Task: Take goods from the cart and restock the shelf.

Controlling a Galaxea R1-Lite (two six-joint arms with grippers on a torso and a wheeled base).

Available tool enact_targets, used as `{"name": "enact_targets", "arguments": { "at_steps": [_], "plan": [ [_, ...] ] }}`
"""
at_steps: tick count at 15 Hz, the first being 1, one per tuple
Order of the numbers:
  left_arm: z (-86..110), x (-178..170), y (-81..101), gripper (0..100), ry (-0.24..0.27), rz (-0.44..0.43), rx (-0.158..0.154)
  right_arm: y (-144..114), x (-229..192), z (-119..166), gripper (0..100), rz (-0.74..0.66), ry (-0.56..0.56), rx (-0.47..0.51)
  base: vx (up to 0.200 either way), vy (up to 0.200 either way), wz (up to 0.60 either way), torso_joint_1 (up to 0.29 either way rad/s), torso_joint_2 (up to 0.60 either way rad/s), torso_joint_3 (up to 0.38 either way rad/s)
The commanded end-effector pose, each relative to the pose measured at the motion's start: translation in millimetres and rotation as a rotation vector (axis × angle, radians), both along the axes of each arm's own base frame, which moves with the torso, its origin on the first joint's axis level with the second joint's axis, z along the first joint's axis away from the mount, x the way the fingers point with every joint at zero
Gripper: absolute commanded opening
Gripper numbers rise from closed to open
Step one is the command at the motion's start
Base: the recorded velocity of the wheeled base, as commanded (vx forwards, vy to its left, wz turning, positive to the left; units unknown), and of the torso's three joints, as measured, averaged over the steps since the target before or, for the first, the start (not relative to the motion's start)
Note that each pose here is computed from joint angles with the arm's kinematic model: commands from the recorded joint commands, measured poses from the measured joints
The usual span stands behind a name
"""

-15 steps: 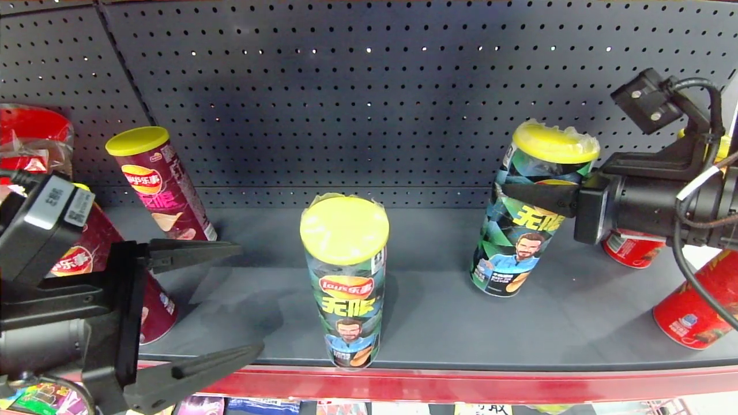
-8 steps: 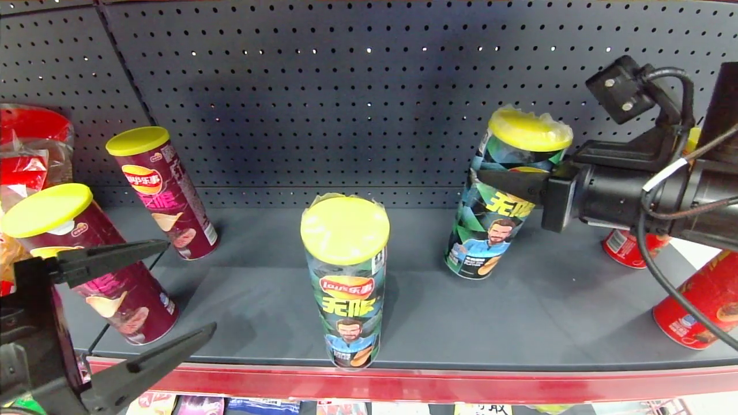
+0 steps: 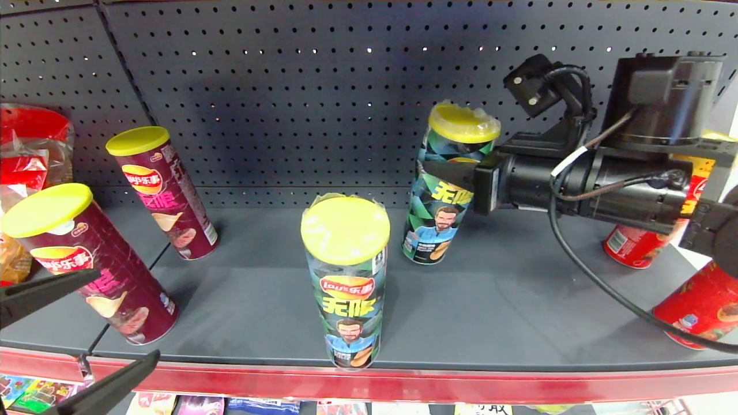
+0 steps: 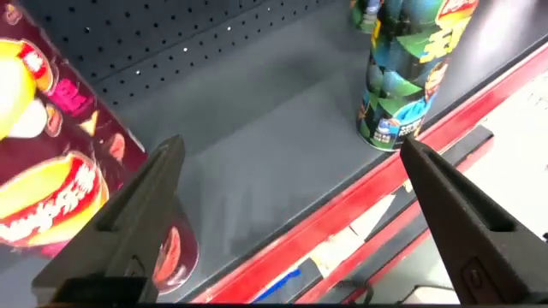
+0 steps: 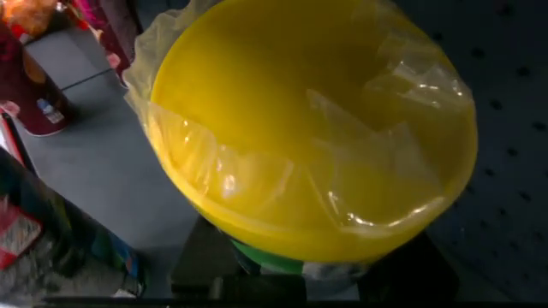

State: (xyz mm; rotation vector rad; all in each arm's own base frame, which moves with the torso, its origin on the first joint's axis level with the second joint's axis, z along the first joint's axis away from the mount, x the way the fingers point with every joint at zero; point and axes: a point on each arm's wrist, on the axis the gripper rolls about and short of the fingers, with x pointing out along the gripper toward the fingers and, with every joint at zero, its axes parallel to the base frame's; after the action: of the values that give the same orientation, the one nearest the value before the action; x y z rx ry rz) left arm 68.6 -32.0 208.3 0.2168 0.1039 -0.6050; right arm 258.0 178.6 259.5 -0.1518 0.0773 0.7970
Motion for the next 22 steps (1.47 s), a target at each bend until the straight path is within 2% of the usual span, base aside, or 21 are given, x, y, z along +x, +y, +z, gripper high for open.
{"name": "enact_targets", "arguments": {
  "at_steps": [1, 3, 9, 12, 22],
  "plan": [
    [-0.8, -8, 3.4, 100, -0.015, 0.004, -0.008, 16, 11, -9, 0, 0.023, 0.021, -0.015, 0.000, 0.000, 0.00, 0.000, 0.00, 0.000],
    [-4.7, -17, 6.8, 100, 0.011, 0.002, 0.004, 26, 17, -14, 0, 0.039, 0.029, -0.020, 0.000, 0.000, 0.00, 0.000, 0.00, 0.000],
    [-9.1, -18, 7.4, 100, 0.028, 0.006, 0.011, 36, 31, -21, 0, 0.042, 0.042, -0.028, 0.000, 0.000, 0.00, 0.000, 0.00, 0.000],
    [-9.0, -19, 7.5, 100, 0.026, 0.008, 0.011, 47, 34, -21, 0, 0.061, 0.035, -0.024, 0.000, 0.000, 0.00, 0.000, 0.00, 0.000],
    [-8.9, -18, 7.4, 100, 0.026, 0.008, 0.011, 60, 33, -32, 0, 0.091, 0.060, -0.042, 0.000, 0.000, 0.00, 0.000, 0.00, 0.000]
  ]
}}
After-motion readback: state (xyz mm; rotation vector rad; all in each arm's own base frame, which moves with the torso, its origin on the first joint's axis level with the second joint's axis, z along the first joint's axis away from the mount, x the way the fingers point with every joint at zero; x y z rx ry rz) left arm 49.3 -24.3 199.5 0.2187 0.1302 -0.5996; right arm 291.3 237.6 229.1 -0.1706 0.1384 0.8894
